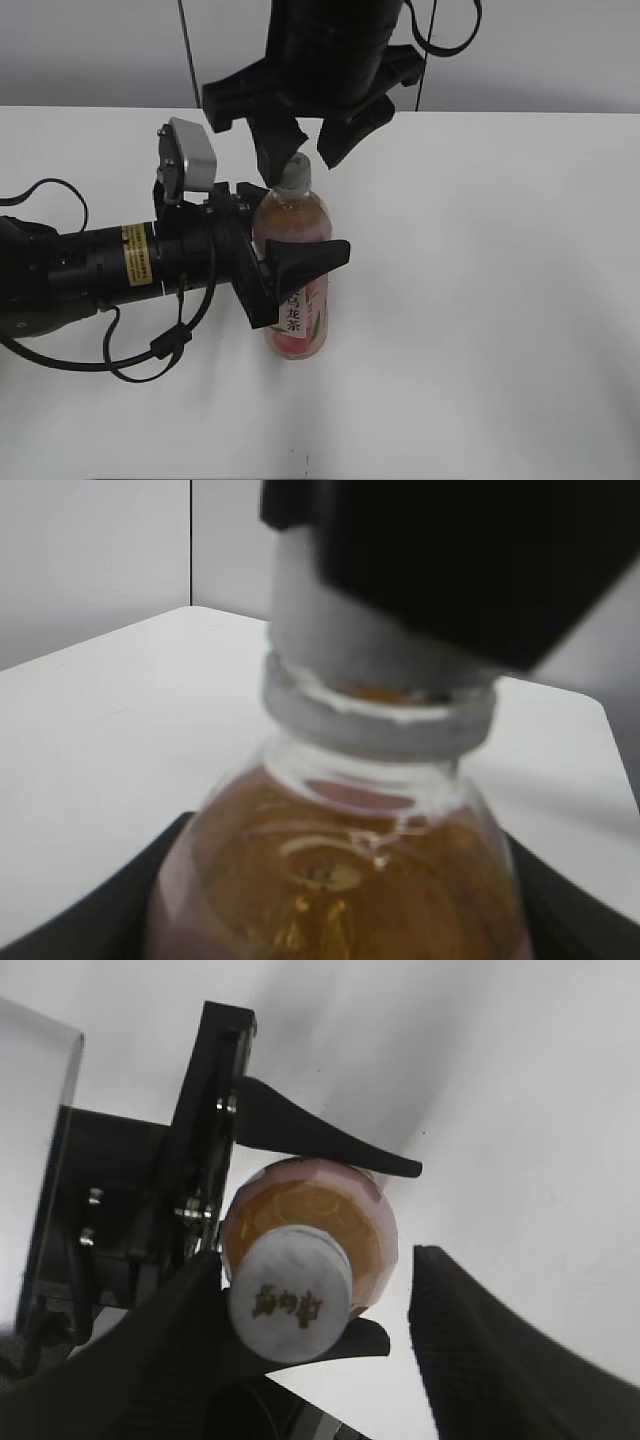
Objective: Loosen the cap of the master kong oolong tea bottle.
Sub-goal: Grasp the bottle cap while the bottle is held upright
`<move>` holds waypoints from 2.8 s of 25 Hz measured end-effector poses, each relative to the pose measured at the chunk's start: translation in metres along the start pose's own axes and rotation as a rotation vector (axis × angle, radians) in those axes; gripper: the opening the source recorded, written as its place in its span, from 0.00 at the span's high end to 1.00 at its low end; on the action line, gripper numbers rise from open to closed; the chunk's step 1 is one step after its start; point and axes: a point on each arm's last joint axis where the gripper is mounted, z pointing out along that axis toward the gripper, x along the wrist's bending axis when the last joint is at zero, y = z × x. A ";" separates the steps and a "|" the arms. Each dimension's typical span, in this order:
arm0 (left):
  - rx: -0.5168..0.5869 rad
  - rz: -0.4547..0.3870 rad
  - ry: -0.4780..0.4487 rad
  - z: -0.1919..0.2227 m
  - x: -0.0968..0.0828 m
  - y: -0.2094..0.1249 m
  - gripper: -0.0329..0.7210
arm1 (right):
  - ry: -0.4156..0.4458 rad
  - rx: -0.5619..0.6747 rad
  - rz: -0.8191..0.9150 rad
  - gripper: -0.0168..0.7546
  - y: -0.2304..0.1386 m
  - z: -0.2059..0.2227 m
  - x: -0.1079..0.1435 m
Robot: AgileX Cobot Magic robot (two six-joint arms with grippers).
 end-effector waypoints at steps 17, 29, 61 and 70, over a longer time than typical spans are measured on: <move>0.000 0.000 -0.001 0.000 0.000 0.000 0.36 | 0.000 0.008 0.000 0.47 -0.001 0.002 0.000; 0.000 0.001 -0.002 0.000 0.000 0.000 0.36 | 0.016 0.008 -0.015 0.62 -0.001 0.002 0.002; 0.003 0.012 -0.011 0.000 -0.001 0.000 0.36 | 0.046 -0.021 -1.380 0.62 -0.002 0.002 0.004; 0.003 0.012 -0.011 0.000 -0.001 0.000 0.36 | 0.043 -0.039 -1.921 0.62 -0.002 0.001 0.004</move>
